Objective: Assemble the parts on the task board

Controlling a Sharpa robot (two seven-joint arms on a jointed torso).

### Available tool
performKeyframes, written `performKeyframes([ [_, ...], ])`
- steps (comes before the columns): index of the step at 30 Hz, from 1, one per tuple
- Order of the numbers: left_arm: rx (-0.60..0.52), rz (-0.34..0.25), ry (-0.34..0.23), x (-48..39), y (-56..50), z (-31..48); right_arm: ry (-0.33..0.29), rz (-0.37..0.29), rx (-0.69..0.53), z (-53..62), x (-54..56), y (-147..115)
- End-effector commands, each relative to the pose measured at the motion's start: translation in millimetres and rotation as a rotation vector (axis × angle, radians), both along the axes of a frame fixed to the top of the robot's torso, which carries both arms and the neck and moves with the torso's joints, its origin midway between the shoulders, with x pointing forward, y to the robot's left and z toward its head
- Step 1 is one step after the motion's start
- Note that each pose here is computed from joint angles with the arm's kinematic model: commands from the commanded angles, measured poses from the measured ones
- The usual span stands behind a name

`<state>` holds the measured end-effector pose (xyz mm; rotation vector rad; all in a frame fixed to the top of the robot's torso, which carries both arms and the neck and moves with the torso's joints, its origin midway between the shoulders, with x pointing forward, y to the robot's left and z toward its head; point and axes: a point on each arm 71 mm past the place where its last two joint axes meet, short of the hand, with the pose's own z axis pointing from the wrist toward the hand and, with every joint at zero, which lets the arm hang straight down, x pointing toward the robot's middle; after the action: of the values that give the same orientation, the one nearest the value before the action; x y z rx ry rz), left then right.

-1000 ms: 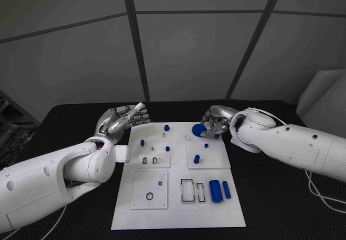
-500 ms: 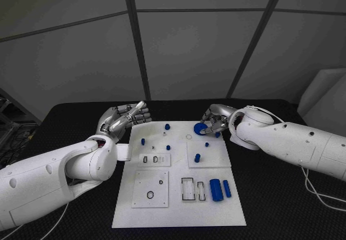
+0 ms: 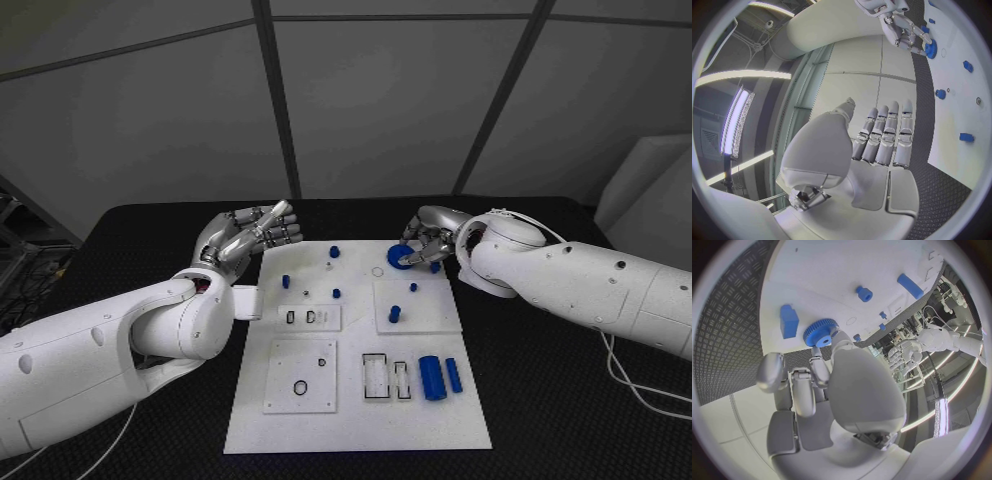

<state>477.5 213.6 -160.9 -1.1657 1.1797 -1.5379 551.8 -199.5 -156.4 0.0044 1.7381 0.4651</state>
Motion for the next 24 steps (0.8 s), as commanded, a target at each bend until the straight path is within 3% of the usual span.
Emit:
performKeyframes([
  [1,-0.002,-0.012,-0.009,0.2,-1.4,1.7,-0.024,0.015,-0.047,-0.8,-1.5,2.6],
  [12,-0.002,-0.012,-0.009,0.6,-1.3,1.5,-0.171,0.067,-0.048,10.3,-6.4,13.9],
  [24,-0.001,-0.011,-0.009,0.8,-0.6,1.4,-0.205,0.126,-0.011,17.2,-20.0,34.3],
])
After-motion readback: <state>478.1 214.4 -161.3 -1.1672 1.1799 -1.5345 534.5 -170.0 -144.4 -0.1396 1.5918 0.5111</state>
